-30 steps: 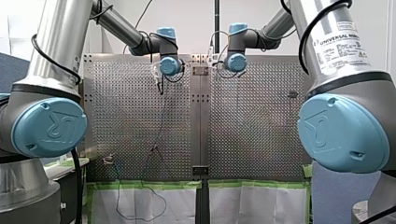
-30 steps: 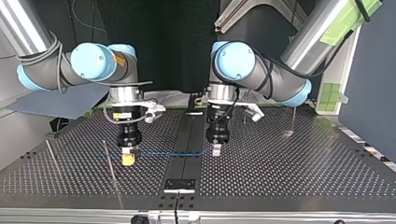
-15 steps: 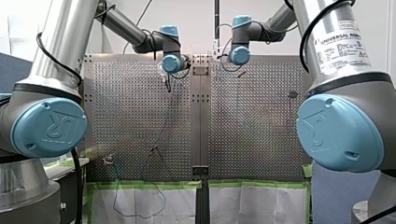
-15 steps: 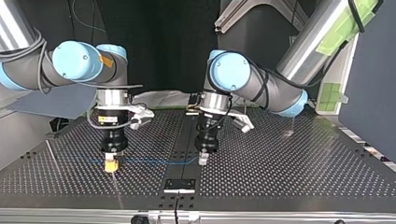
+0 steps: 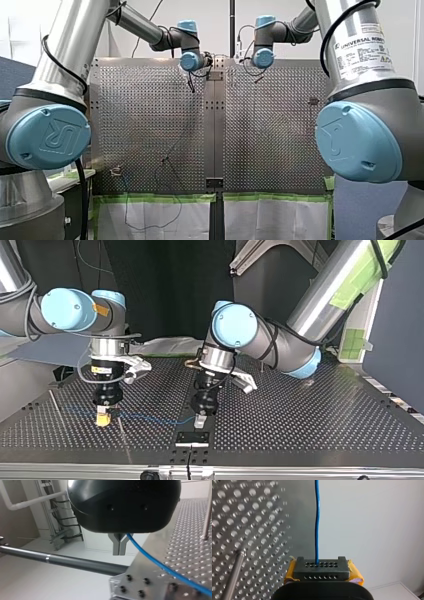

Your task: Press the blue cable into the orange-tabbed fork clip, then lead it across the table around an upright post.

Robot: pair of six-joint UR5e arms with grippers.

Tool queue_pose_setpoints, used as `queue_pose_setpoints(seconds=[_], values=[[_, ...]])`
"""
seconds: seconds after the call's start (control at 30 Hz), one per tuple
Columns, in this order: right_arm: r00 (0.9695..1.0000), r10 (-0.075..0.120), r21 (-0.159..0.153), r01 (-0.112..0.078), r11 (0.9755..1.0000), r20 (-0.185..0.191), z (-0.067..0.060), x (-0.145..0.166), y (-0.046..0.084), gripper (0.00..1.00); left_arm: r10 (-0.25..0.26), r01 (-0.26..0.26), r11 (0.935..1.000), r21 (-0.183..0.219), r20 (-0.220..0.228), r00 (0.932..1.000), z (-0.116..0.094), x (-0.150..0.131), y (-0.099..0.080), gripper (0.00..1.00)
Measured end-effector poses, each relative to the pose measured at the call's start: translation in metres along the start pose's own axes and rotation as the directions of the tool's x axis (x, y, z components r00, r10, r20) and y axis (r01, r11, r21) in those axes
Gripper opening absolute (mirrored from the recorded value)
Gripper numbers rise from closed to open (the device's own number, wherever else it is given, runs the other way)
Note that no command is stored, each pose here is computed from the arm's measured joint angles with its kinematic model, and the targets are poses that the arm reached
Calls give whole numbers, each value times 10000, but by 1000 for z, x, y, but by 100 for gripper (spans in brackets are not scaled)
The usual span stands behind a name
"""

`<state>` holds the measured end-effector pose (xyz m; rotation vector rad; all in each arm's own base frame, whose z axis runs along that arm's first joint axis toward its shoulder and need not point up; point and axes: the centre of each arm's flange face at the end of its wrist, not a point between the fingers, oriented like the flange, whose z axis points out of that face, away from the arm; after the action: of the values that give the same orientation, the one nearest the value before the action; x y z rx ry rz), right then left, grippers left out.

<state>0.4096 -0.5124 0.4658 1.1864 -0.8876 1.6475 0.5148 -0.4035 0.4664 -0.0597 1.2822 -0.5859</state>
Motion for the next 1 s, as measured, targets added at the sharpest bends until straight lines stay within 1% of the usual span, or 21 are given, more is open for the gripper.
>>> queue_pose_setpoints(seconds=[0.17, 0.3, 0.43, 0.5, 0.57, 0.67, 0.8, 0.87, 1.0], values=[[10000, -53, -182, 54, 9998, 57, 3, -1, 11, 0, -71, 73, 9999, 94, -202, 9998, 2, 11, -7, 0], [9999, -117, -358, 120, 9993, 59, 6, -1, 21, 0, -317, 320, 9993, 199, -160, 9994, 4, 9, -13, 0], [9998, -183, -544, 186, 9983, 57, 8, -1, 31, 0, -594, 594, 9974, 396, -22, 9982, 8, 2, -23, 0], [9998, -197, -601, 200, 9980, 55, 9, -1, 35, 0, -735, 733, 9962, 474, 30, 9973, 10, -1, -28, 0], [9998, -202, -626, 205, 9978, 53, 10, -1, 36, 0, -889, 889, 9947, 520, -15, 9960, 12, 1, -33, 0], [9998, -205, -702, 208, 9973, 50, 11, -2, 41, 0, -959, 967, 9940, 512, -180, 9952, 13, 9, -42, 0], [9997, -248, -917, 252, 9955, 50, 15, -2, 56, 0, -900, 919, 9949, 414, -454, 9949, 12, 23, -56, 0], [9996, -267, -988, 272, 9947, 59, 16, -2, 61, 0, -863, 889, 9954, 371, -658, 9941, 10, 33, -65, 0], [9995, -307, -1126, 314, 9931, 77, 18, -2, 70, 0, -834, 886, 9951, 434, -1102, 9904, 7, 52, -84, 0]])
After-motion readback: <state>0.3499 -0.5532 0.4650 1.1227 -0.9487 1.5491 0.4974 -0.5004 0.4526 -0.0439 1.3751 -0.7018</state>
